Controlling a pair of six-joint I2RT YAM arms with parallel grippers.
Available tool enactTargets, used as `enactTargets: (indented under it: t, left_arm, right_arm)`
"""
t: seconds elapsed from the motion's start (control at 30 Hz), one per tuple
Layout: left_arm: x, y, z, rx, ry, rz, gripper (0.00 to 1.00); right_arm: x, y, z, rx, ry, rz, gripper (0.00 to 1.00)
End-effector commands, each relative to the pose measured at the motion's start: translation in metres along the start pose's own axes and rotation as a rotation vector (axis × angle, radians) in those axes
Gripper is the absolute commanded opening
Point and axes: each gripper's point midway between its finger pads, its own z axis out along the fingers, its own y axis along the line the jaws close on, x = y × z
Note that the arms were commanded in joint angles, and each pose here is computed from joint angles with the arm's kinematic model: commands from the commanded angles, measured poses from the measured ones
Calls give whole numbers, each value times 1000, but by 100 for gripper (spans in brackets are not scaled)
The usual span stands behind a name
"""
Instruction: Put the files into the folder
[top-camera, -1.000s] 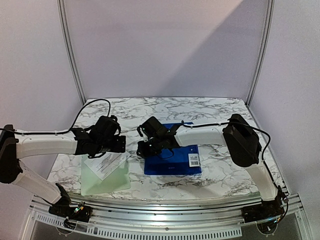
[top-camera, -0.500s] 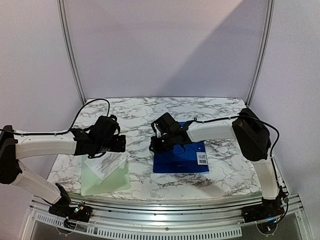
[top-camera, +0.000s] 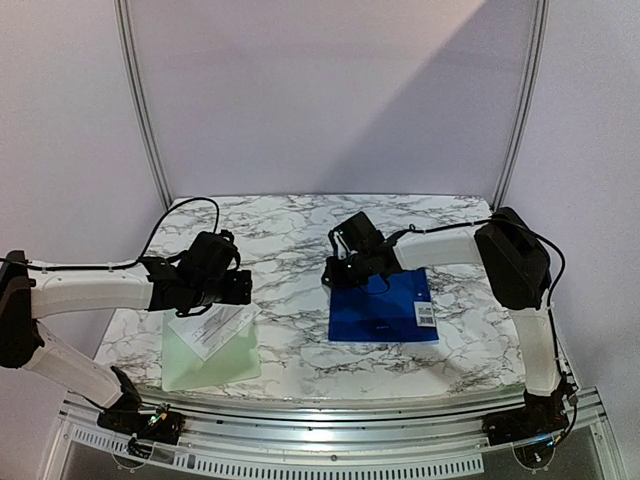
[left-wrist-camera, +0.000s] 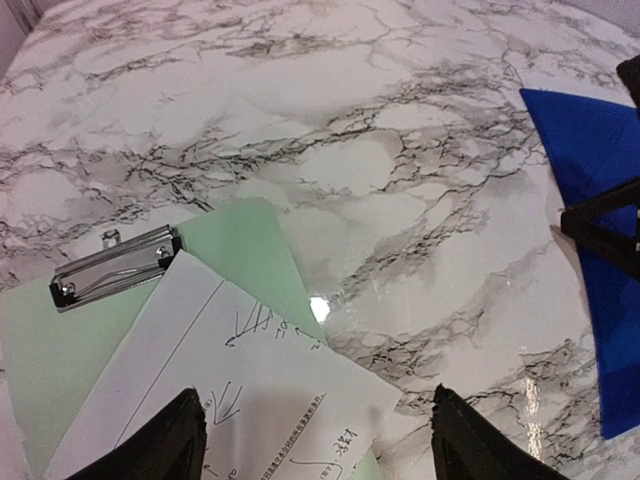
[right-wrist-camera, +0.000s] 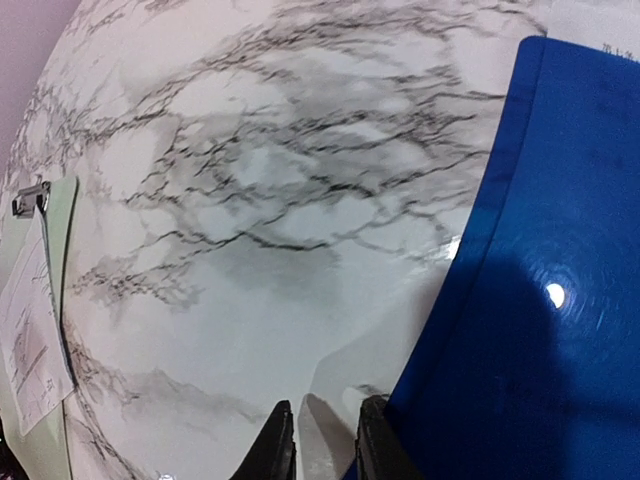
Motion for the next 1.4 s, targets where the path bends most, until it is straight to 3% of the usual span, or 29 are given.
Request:
enactTargets:
  t: [0.0,0.53,0.83,1.1,1.37]
  left_arm:
    - [0,6,-2,-15,-7,-11,78]
    - [-12,36,-14,-126,-37,-3,78]
    - [-16,60,-24,-192,-51,-36,78]
    - [-12,96,-29,-262,-63,-161,84]
    - [8,127,-20,-202,-17,-333,91]
  right_arm:
    - [43,-99,3,252,159,56,22]
    - [21,-196,-30,380,126,169,22]
    - [24,-211,-67,429,123,151,23]
    - [-15,-170,-85,276,46,96,28]
    - [-39,-97,-93,90,-10,-39,48]
